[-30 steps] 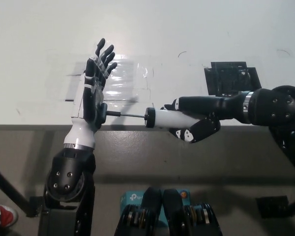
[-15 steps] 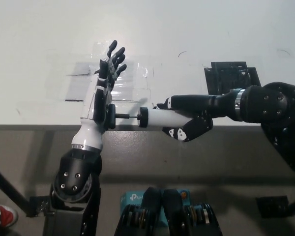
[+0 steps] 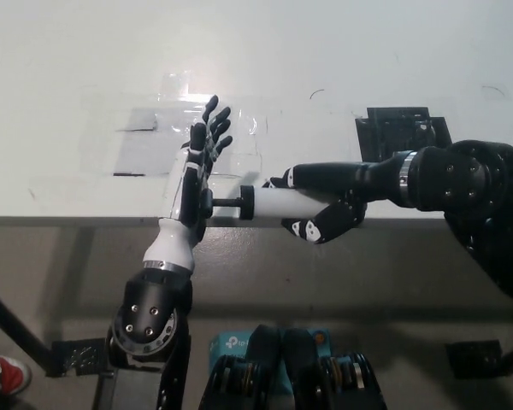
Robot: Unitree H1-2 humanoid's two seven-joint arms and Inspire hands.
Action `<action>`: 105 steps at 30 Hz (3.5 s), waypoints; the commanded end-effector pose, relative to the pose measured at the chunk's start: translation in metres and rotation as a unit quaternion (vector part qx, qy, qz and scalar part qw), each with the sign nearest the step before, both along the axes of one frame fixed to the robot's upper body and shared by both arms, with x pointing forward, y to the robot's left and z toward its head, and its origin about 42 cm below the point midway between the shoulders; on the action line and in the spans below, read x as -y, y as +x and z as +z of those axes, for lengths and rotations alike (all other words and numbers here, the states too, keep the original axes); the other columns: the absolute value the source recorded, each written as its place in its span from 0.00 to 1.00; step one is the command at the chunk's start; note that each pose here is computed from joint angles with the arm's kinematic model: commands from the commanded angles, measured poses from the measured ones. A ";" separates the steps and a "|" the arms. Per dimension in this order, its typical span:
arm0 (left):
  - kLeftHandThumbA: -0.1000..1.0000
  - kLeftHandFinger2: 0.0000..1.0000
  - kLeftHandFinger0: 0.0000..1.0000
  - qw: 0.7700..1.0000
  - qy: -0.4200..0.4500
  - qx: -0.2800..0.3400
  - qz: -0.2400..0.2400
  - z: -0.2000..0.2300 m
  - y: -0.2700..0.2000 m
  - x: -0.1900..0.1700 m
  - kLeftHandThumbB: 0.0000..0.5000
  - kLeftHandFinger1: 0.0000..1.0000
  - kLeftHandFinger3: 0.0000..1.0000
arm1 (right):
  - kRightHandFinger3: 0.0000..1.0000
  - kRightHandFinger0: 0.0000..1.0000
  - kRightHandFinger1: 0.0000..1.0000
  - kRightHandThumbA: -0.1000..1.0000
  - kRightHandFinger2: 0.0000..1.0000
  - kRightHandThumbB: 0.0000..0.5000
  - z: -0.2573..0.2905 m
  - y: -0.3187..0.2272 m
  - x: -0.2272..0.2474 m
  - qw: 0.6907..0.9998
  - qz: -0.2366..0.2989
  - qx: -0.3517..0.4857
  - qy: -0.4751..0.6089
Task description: The robot uses right hand to pick up a small white air pumper and uses its left hand to compress it, and then puts it on the desk
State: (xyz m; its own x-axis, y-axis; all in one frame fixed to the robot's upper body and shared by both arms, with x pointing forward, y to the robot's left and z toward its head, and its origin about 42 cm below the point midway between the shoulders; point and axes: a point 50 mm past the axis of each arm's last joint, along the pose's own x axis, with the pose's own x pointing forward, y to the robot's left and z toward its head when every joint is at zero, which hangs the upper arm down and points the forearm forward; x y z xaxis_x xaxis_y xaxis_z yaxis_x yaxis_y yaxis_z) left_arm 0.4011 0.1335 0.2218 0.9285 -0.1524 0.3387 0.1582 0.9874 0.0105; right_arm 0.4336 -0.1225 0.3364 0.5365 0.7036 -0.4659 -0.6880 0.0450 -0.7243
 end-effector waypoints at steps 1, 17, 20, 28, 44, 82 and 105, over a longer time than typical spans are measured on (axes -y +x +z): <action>1.00 1.00 1.00 0.999 -0.004 0.036 -0.015 0.012 -0.001 0.020 0.53 1.00 1.00 | 0.85 0.20 0.57 0.00 0.78 0.32 0.032 0.004 -0.009 0.999 0.005 0.038 0.014; 1.00 1.00 1.00 0.998 0.002 0.055 0.021 0.010 -0.025 -0.063 0.54 1.00 1.00 | 0.93 0.19 0.58 0.00 0.82 0.29 0.038 0.045 0.040 0.986 -0.090 0.137 -0.027; 1.00 1.00 1.00 0.998 -0.005 0.053 0.024 0.004 -0.035 -0.073 0.56 1.00 1.00 | 0.95 0.05 0.48 0.00 0.81 0.26 0.039 0.057 0.044 0.980 -0.120 0.151 -0.042; 1.00 1.00 1.00 0.998 0.003 0.060 0.022 -0.014 -0.070 -0.093 0.49 1.00 1.00 | 0.99 0.05 0.59 0.00 0.86 0.25 0.038 0.096 0.067 0.966 -0.161 0.194 -0.058; 1.00 1.00 1.00 0.999 0.027 -0.020 0.011 -0.076 -0.136 -0.103 0.52 1.00 1.00 | 0.98 0.22 0.74 0.00 1.00 0.37 -0.010 0.144 0.104 0.945 -0.238 0.214 -0.064; 1.00 1.00 1.00 0.999 0.031 -0.005 0.045 -0.071 -0.121 -0.114 0.61 1.00 1.00 | 1.00 1.00 1.00 1.00 1.00 0.62 0.064 -0.093 0.091 0.863 -0.072 0.365 0.342; 1.00 1.00 1.00 0.995 0.027 -0.054 0.078 -0.109 -0.147 -0.138 0.49 1.00 1.00 | 1.00 1.00 1.00 1.00 1.00 0.32 -0.171 -0.191 0.107 0.789 -0.322 0.186 0.489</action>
